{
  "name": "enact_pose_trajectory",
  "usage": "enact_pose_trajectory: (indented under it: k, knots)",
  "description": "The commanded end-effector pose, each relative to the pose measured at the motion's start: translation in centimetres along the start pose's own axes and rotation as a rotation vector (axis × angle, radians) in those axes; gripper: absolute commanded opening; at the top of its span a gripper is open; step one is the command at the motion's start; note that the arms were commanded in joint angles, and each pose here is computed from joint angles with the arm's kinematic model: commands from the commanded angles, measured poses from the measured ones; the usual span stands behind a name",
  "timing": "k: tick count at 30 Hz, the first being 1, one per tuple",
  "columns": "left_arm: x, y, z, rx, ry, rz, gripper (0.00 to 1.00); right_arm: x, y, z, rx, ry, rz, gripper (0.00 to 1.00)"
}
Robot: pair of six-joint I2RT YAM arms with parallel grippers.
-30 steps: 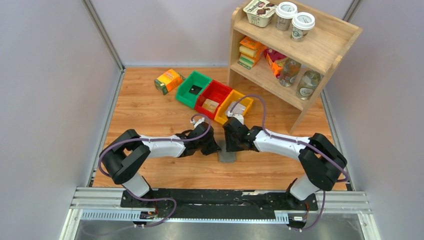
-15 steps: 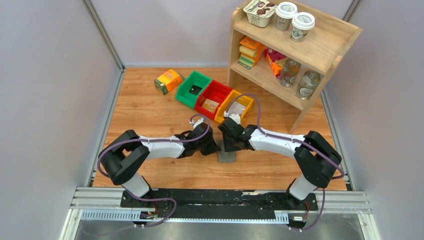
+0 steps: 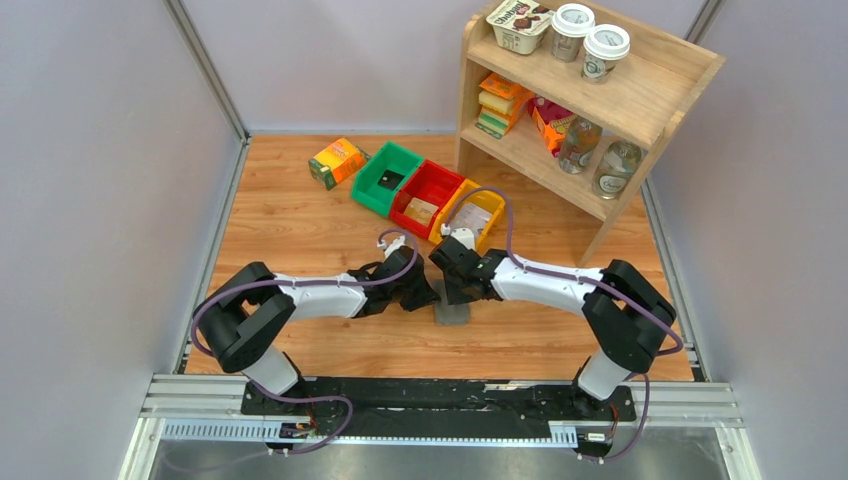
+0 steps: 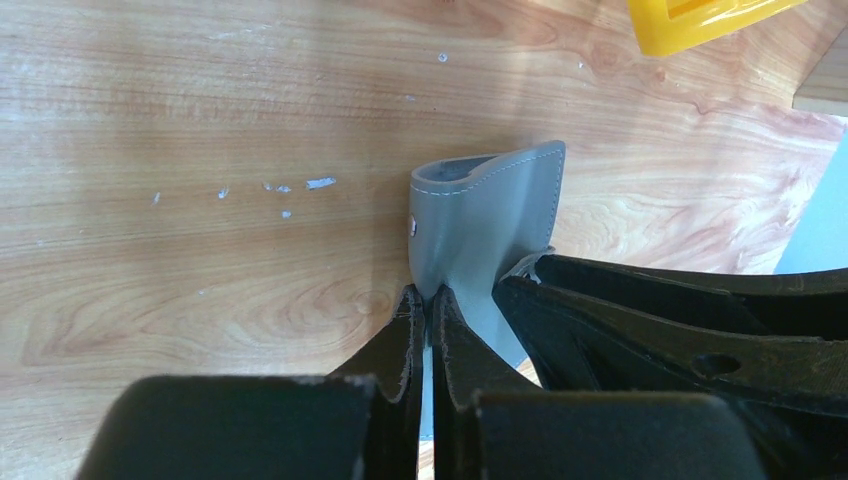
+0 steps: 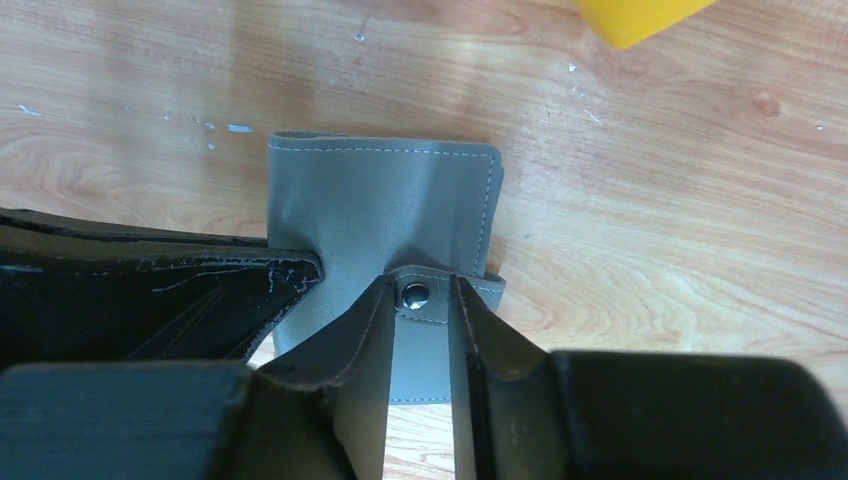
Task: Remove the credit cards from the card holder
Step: Open the card holder at the center of the board.
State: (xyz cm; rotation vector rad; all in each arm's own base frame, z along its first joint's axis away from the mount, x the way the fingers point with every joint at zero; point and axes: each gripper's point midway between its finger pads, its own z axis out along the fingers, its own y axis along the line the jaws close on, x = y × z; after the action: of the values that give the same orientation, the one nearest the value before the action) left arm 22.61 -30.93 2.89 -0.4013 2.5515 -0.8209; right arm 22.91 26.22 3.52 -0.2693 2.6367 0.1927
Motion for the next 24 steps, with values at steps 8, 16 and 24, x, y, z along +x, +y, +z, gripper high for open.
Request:
enact_pose_trajectory:
  k: [8, 16, 24]
  knots:
    - [-1.3, 3.9, -1.5, -0.132, -0.100, 0.002, 0.00, 0.0, -3.8, -0.4, 0.174, -0.015, 0.010, 0.18]
    - [-1.6, 4.0, -1.7, -0.138, -0.110, 0.005, 0.00, 0.1, -5.2, -0.6, 0.199, -0.022, 0.033, 0.17]
    - [-2.0, 4.0, -2.1, -0.139, -0.127, 0.013, 0.00, -0.5, -5.0, -1.1, 0.157, -0.054, 0.045, 0.15]
